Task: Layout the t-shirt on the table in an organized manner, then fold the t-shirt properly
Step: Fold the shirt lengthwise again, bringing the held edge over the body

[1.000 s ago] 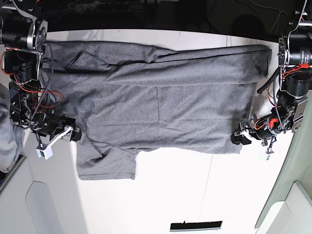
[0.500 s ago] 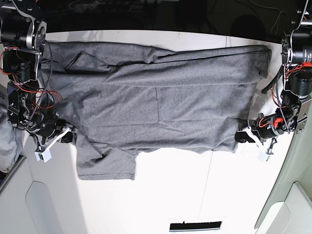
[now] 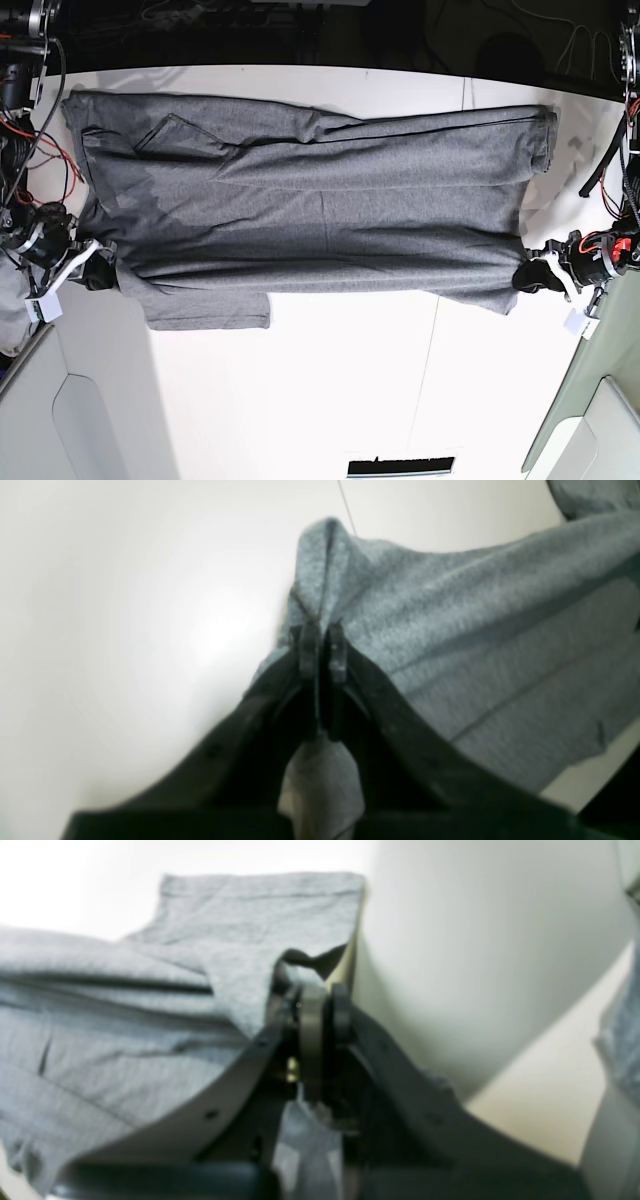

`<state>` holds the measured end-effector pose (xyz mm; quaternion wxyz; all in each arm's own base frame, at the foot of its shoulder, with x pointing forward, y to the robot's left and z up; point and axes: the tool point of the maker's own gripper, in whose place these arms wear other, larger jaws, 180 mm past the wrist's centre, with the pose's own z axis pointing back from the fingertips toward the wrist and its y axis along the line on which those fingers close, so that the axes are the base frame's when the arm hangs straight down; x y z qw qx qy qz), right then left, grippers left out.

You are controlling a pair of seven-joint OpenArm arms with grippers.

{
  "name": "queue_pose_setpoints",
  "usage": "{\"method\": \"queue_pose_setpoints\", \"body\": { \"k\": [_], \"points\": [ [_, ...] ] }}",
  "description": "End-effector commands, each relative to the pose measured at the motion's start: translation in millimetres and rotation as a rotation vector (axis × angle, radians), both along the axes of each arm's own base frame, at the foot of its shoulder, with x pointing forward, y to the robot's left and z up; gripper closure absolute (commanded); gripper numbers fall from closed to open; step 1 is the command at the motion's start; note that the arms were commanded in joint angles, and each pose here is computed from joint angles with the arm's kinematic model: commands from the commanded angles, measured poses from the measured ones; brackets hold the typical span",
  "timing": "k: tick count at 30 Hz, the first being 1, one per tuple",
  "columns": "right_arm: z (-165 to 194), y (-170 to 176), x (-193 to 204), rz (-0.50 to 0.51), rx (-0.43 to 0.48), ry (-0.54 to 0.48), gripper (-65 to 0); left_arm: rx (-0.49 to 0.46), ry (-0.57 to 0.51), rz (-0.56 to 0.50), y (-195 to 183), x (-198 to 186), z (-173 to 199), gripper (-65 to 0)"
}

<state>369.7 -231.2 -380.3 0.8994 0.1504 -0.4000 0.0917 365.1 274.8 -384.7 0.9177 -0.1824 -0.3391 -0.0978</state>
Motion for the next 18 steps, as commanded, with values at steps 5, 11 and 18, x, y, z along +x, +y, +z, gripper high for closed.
{"method": "queue_pose_setpoints", "body": {
  "k": [5,11,18],
  "points": [
    [-1,-1,-28,0.021,-0.009,-0.005,0.0,0.039,0.008,-0.051,1,-23,0,0.0],
    [-32,2,-68,0.018,0.01,0.087,0.0,0.038,0.092,-0.066,-3,-61,-28,0.0],
    [-21,1,-56,-0.004,0.031,0.035,-32.7,0.009,0.089,-0.066,-14,-62,-33,0.0]
  ]
}}
